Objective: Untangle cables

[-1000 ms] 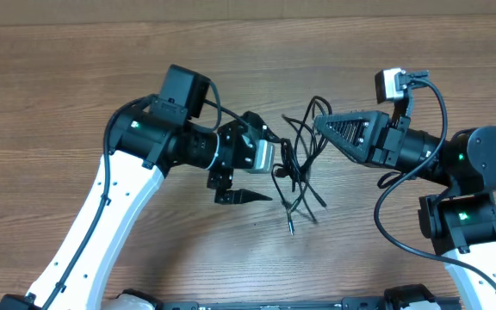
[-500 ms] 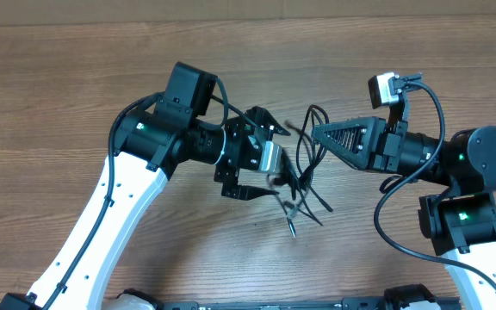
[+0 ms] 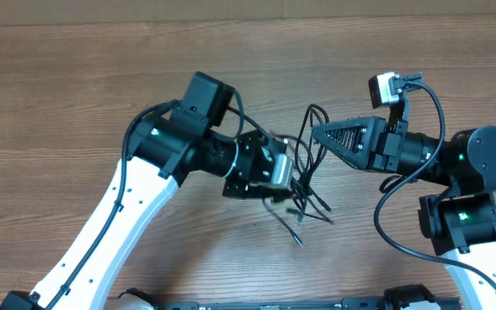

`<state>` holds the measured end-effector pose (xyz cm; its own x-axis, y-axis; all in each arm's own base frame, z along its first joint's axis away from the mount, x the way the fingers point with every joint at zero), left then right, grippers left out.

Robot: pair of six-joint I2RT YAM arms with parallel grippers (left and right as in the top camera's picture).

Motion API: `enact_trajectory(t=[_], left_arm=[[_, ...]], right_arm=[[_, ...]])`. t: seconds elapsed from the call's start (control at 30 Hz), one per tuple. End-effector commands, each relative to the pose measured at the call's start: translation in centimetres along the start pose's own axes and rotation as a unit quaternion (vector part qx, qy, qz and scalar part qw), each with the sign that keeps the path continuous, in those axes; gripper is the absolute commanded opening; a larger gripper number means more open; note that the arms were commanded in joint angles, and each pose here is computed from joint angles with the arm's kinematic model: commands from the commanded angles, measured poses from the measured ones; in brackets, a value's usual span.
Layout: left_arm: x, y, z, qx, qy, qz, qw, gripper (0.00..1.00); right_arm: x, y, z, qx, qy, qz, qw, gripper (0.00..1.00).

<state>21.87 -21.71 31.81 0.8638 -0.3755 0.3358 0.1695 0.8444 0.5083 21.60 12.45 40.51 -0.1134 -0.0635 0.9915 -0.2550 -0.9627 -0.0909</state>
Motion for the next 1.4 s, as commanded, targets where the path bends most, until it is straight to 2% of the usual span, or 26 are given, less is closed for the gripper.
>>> enact_trajectory(t=[0.0,0.13,0.23,0.4,0.57,0.67,0.8,0.87,1.0,1.1,1.23,1.3,1.37], left_arm=[[-0.3,-0.1,0.4,0.011,-0.030,-0.003,0.999,0.04],[-0.1,0.2,-0.2,0.030,-0.012,0.004,0.999,0.04],[0.2,0.9,-0.8,0.039,0.045,0.017,0.998,0.04],[0.5,2.0,-1.6,0.044,0.114,0.038,0.992,0.04],[0.7,2.4,-1.9,0.046,0.130,0.046,0.989,0.04],[0.8,2.4,-1.9,0.045,0.137,0.048,0.988,0.04],[1.8,2.9,-2.7,0.062,0.226,0.086,0.968,0.04],[2.4,3.6,-3.2,0.065,0.277,0.113,0.952,0.04],[3.2,3.9,-3.2,0.048,0.337,0.137,0.930,0.04],[3.9,3.9,-2.8,0.024,0.378,0.148,0.914,0.04],[4.1,3.3,-0.5,-0.051,0.346,0.103,0.931,0.04],[4.2,2.9,0.4,-0.072,0.328,0.089,0.938,0.04],[4.0,2.5,1.4,-0.094,0.295,0.066,0.948,0.04]], right_arm=[[0.2,-0.1,0.5,-0.012,0.006,0.003,1.000,0.04],[-1.0,-0.4,1.6,-0.013,0.009,-0.010,1.000,0.04],[-3.2,-0.9,2.9,-0.017,-0.005,-0.035,0.999,0.05],[-8.3,-0.9,4.8,-0.057,-0.061,-0.109,0.991,0.24],[-13.3,0.8,4.8,-0.130,-0.125,-0.235,0.955,0.36],[-13.8,1.1,4.0,-0.115,-0.104,-0.257,0.954,0.41],[-13.4,2.5,3.1,-0.163,-0.092,-0.296,0.937,0.48],[-12.2,3.6,2.1,-0.196,-0.064,-0.310,0.928,0.56],[-9.2,4.2,0.0,-0.185,0.032,-0.284,0.940,0.72],[-7.4,4.0,-1.9,-0.134,0.105,-0.247,0.954,0.77],[-6.8,3.6,-3.0,-0.080,0.160,-0.222,0.958,0.80],[-6.8,3.5,-3.1,-0.073,0.177,-0.221,0.956,0.84],[-6.7,3.5,-3.0,-0.072,0.182,-0.222,0.955,0.84]])
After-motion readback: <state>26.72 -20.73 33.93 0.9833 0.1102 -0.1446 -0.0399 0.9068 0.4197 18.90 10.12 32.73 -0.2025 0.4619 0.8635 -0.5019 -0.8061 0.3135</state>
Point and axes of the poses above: each gripper's point midway between its finger pads, its own y axis back along the fingers, its own x axis along the line the jaws close on, z = x × y, the point moved 7 cm from there along y, back along the fingers, and after that the axes turned 15 degrees about -y, right-handed, at the moved point
